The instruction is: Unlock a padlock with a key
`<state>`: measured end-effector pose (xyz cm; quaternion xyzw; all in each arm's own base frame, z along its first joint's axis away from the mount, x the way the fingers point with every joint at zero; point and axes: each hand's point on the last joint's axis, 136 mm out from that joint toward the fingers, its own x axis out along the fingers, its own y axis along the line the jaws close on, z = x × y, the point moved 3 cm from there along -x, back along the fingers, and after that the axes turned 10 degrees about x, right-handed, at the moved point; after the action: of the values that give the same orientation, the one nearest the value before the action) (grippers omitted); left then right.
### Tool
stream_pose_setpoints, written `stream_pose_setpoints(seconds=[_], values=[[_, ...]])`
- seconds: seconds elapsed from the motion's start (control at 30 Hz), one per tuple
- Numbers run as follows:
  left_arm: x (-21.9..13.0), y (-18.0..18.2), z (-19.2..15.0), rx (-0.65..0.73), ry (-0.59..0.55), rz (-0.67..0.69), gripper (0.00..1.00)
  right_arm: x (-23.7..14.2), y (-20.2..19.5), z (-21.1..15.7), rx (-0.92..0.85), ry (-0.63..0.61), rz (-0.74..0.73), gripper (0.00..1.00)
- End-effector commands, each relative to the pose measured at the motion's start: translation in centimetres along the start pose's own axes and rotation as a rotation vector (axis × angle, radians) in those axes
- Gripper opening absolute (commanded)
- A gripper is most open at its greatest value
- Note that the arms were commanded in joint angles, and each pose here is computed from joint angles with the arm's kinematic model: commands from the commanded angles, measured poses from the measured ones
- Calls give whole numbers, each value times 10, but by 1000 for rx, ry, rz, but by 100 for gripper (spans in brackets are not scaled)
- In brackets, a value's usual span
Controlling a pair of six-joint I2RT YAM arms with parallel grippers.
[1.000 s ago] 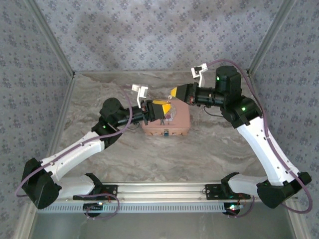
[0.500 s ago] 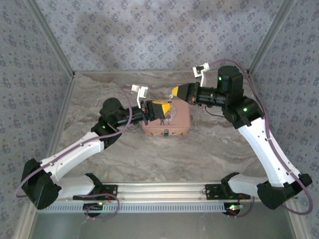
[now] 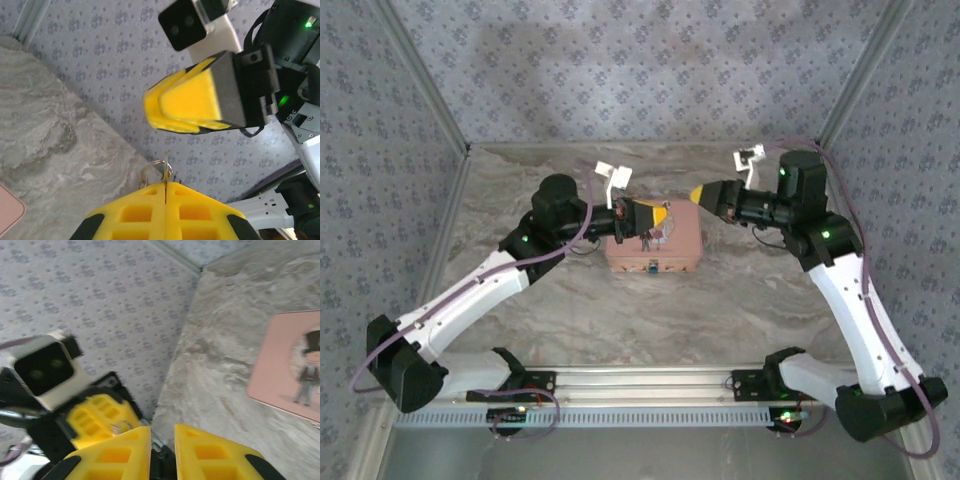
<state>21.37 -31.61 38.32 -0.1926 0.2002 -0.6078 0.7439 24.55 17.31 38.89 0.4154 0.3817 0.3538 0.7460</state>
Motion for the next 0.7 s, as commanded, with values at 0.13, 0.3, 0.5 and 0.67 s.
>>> stream_pose_setpoints(seconds=[0.13, 0.3, 0.5, 0.67], values=[[10, 12, -48, -124, 366, 7, 0, -23, -41, -27, -74, 9, -42, 36], [14, 5, -62, -162, 475, -61, 0, -23, -26, -37, -174, 58, 99, 37], [19, -11, -60, -147, 515, -137, 0, -11, -19, -53, -205, 165, 204, 34], [21, -22, -56, -122, 519, -179, 0, 1, -20, -68, -226, 240, 225, 27]])
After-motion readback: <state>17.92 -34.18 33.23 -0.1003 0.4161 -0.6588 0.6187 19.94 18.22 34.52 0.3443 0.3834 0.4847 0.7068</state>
